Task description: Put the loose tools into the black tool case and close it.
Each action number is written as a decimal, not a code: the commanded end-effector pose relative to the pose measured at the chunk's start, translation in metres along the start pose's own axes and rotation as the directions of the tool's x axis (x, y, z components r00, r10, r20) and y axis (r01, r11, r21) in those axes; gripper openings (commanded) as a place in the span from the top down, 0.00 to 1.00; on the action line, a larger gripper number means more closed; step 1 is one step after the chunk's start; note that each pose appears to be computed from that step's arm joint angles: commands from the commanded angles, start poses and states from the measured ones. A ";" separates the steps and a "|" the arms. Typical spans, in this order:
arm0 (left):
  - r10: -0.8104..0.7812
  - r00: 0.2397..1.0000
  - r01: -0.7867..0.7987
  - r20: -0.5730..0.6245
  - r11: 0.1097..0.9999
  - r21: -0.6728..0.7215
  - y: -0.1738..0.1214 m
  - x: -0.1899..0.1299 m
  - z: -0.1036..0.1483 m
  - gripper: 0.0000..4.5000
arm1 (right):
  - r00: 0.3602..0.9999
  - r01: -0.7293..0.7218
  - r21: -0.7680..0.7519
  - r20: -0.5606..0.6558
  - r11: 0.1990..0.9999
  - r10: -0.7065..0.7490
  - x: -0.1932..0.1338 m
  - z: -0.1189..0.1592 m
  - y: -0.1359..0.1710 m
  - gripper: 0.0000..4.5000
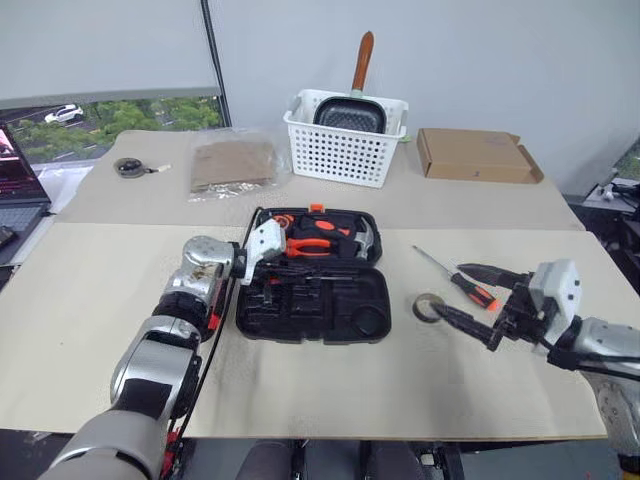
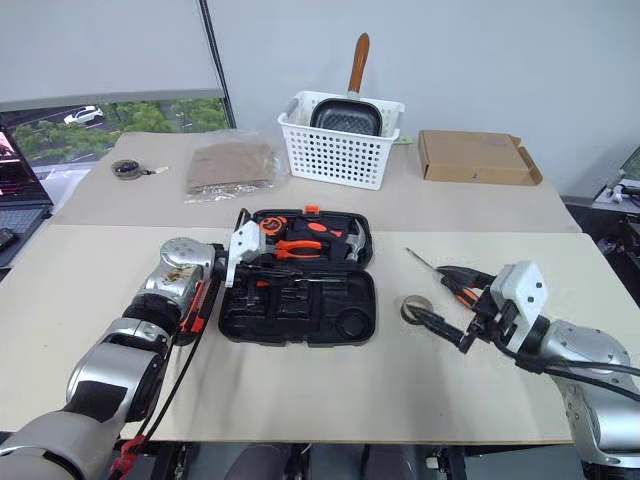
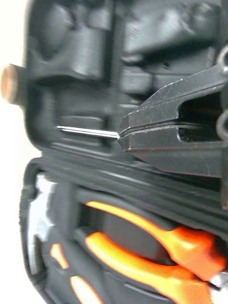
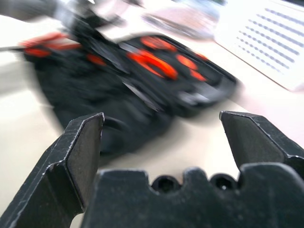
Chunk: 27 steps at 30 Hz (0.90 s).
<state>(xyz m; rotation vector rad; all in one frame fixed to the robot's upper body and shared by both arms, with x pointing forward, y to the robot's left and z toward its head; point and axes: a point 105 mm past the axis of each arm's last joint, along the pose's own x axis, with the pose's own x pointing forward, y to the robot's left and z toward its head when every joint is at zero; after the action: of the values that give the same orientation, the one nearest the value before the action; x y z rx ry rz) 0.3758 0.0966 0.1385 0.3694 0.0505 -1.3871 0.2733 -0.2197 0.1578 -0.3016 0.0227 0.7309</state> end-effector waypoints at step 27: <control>-0.013 1.000 0.013 -0.010 1.000 -0.027 -0.072 -0.060 0.083 0.00 | 0.871 0.045 0.114 -0.490 0.993 0.017 0.046 -0.067 -0.089 0.47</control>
<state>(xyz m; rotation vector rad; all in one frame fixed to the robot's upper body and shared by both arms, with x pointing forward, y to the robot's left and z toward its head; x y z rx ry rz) 0.2844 0.1201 0.2053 0.3333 0.1163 -1.4056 0.3690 -0.2676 0.1031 -0.3407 0.5719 0.6227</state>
